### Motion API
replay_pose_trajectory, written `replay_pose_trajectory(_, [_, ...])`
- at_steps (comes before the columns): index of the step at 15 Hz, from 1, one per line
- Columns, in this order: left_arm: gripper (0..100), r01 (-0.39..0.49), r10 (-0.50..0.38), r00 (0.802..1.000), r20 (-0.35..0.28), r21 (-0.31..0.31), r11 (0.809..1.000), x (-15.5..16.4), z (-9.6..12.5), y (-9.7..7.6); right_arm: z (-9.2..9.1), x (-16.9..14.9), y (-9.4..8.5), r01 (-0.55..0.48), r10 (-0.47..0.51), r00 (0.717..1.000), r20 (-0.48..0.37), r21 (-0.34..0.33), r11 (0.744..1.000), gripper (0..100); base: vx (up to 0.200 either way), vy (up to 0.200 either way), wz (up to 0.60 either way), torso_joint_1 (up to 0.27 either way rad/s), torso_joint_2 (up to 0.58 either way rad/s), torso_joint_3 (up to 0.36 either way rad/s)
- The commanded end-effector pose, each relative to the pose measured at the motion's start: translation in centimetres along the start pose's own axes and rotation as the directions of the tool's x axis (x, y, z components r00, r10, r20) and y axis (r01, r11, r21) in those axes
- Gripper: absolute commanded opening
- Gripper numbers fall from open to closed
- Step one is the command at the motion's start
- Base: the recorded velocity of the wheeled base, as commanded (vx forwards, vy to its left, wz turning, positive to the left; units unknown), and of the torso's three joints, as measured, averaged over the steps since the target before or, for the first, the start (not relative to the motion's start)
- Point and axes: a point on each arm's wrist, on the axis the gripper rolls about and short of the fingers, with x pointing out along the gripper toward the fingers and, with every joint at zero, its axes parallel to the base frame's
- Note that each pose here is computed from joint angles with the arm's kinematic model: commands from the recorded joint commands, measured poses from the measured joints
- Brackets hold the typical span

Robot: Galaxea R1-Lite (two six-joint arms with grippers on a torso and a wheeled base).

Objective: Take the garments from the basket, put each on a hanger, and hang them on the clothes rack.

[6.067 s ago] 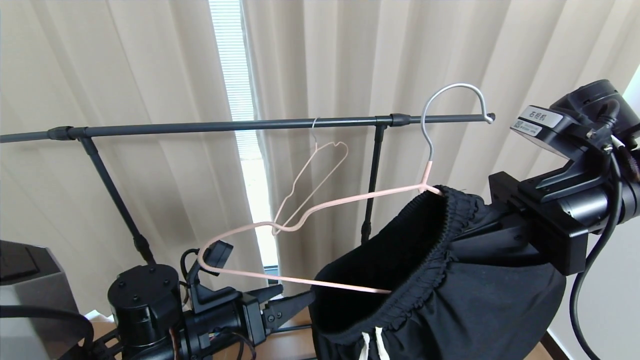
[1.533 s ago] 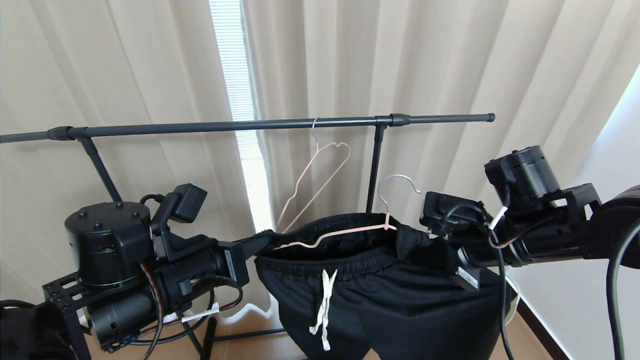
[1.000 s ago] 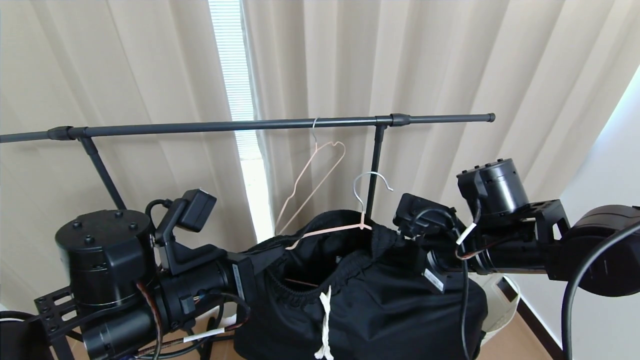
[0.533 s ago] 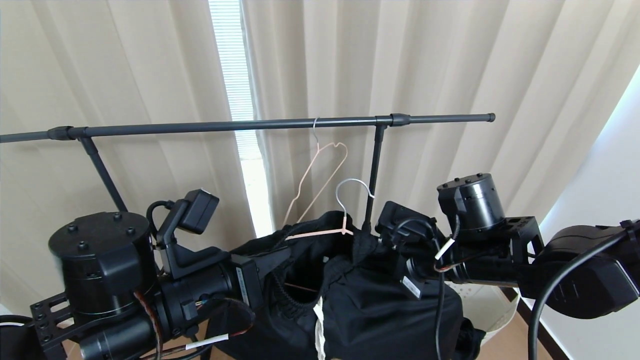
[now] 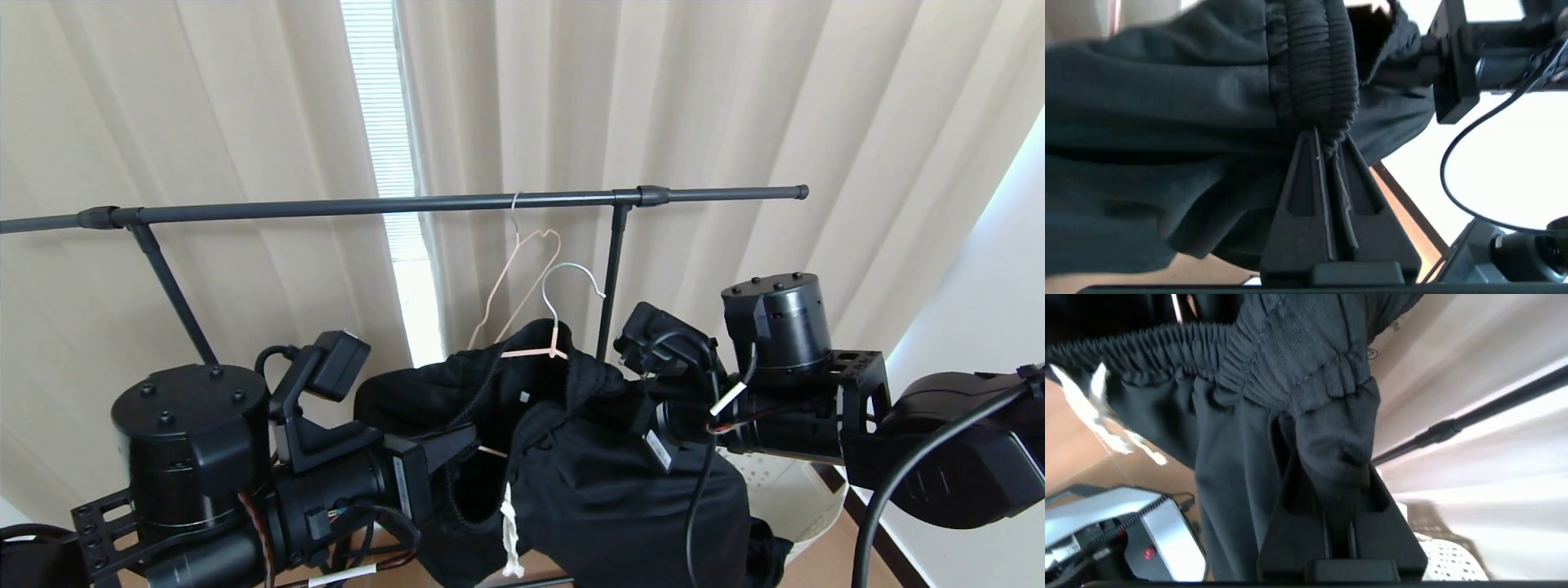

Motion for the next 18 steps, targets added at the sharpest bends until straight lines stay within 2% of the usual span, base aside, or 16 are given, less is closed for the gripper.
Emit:
replay_pose_trajectory(1, [0,-0.004,0.004,1.000,-0.015,-0.002,1.000,0.3,-0.3,0.1,0.0,-0.1,0.2,0.003,-0.003,1.000,0.027,-0.003,1.000,0,0.000,0.000,0.00,0.000,0.00,0.000])
replay_pose_trajectory(4, [0,-0.013,0.013,1.000,-0.023,-0.004,1.000,0.7,-0.5,0.2,0.0,-0.1,0.6,0.007,-0.006,0.996,0.087,-0.017,1.000,0,0.000,0.000,0.00,0.000,0.00,0.000])
replay_pose_trajectory(10, [0,-0.040,0.040,0.999,0.014,-0.002,0.999,1.2,-0.7,0.5,0.6,-0.7,1.3,-0.008,0.007,0.992,0.125,0.002,1.000,0,0.000,0.000,0.00,0.000,0.00,0.000])
replay_pose_trajectory(14, [0,-0.010,0.010,0.999,0.037,0.007,1.000,1.1,-1.0,0.1,0.9,-0.8,1.9,-0.023,0.023,0.990,0.142,-0.003,1.000,0,0.000,0.000,0.00,0.000,0.00,0.000])
replay_pose_trajectory(18, [0,0.039,-0.040,0.997,0.065,0.023,0.999,0.6,-1.5,-0.7,1.6,-0.7,2.2,-0.029,0.020,0.977,0.213,0.043,0.999,0,0.000,0.000,0.00,0.000,0.00,0.000])
